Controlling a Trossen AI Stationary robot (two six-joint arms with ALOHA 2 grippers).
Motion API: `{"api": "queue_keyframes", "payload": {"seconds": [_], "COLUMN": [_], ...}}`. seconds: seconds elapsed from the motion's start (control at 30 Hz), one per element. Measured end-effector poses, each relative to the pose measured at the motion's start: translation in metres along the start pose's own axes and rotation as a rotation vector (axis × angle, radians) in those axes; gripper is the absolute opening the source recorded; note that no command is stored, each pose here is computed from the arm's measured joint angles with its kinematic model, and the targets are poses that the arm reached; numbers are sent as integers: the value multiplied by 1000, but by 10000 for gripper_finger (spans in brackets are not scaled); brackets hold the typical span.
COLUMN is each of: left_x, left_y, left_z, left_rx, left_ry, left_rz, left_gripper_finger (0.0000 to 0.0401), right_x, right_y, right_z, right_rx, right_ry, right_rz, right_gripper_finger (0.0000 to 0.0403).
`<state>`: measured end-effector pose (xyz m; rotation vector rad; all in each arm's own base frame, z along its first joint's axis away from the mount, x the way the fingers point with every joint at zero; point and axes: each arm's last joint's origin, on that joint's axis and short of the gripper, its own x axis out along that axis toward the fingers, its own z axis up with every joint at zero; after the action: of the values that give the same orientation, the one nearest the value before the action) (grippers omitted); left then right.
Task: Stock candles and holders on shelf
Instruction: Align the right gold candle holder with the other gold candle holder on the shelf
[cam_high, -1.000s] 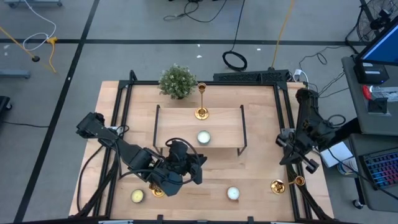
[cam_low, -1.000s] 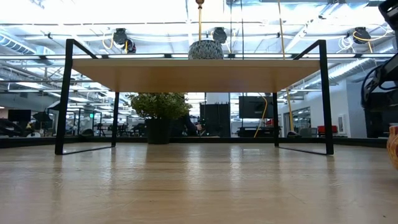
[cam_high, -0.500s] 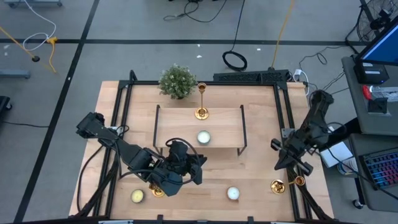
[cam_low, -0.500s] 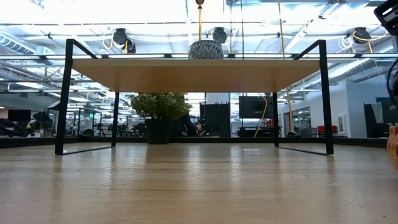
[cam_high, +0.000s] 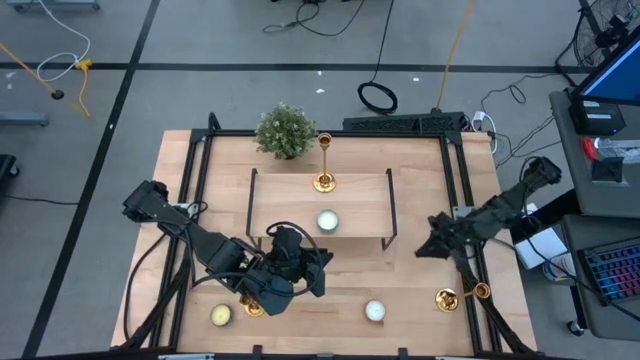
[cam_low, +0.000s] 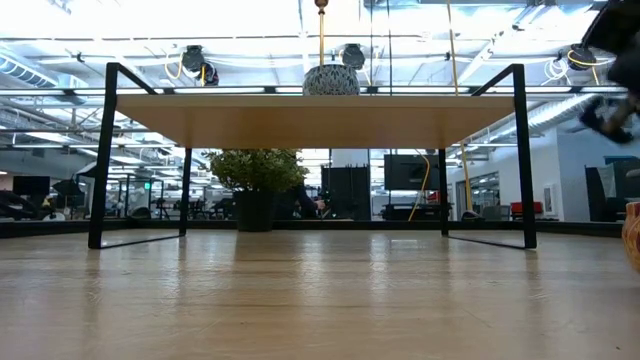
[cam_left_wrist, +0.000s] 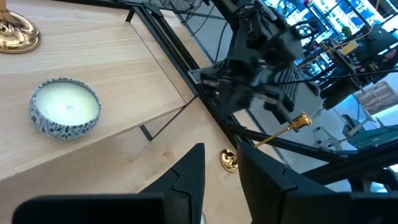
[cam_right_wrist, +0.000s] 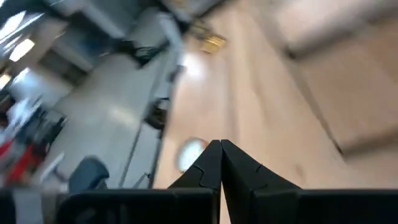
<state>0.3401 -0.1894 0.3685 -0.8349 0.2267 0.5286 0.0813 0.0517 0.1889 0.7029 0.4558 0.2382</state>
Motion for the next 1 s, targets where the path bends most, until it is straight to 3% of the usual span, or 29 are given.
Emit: {"api": "queue_keyframes", "payload": {"seconds": [0.1,0.27,0.53,0.77,1.0], "left_x": [-1,-3,-6,-5,-5], "left_y": [0,-1,-2,-2,-2], "left_z": [-1,-3,-7,-9,-9], "left_rx": [1,4,16,20,19], "left_ry": [2,7,9,8,9], "left_rz": [-2,-6,-12,-10,-10], "left_gripper_finger": [97,97,97,97,97], "right_x": [1,2,-6,-9,-9], "right_y": [-8,-4,8,1,-9], "right_z": [-2,2,3,1,-5], "right_rx": [196,297,91,107,-63], "right_ry": [32,50,187,202,245], "right_rz": [-83,3,294,239,160], "right_gripper_finger": [0,8,40,84,139]}}
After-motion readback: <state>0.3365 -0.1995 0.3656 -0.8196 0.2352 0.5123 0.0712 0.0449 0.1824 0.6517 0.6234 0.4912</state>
